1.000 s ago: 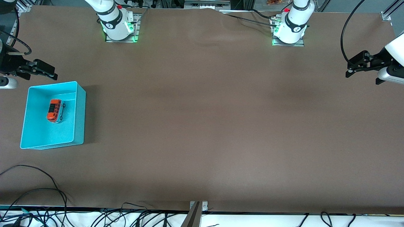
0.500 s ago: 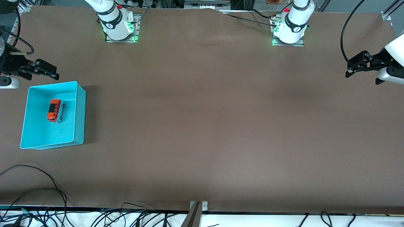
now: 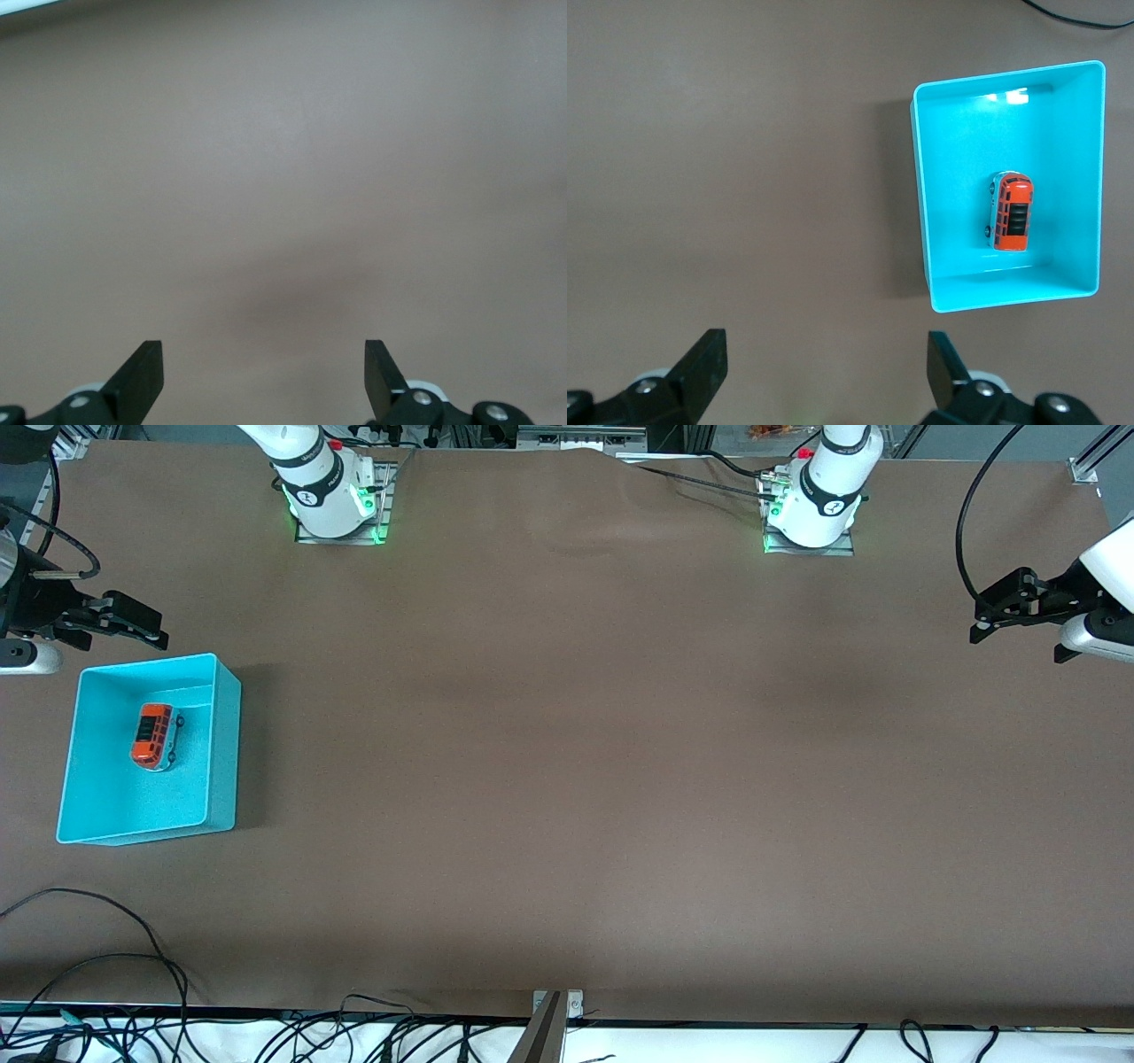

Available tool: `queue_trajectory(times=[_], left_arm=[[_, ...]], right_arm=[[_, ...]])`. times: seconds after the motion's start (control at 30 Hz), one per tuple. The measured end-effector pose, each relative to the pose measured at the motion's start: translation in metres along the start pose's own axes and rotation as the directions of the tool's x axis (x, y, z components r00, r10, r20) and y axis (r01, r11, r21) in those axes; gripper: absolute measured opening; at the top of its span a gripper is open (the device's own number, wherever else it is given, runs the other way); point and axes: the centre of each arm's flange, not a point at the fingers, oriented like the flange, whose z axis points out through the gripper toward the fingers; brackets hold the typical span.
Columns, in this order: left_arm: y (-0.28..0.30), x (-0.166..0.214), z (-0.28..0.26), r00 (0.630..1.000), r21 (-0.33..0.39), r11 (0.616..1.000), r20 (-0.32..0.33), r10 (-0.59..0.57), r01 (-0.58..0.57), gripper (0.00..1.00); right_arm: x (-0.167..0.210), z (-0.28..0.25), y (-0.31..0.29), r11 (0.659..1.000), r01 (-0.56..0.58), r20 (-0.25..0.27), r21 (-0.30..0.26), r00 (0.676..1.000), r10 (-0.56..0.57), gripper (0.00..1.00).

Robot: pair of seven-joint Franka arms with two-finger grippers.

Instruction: Wind up bus and store in blue box

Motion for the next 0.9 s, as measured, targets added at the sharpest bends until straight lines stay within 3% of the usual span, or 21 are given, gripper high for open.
queue_trajectory(times=[0.9], left_arm=[[0.0039,0.0008,-0.0018,1.000,-0.014,1.000,-0.007,0.005,-0.005,1.00]], right_arm=[[0.0000,0.0000,0.0000,1.000,0.000,0.000,0.000,1.000,0.000,1.00]])
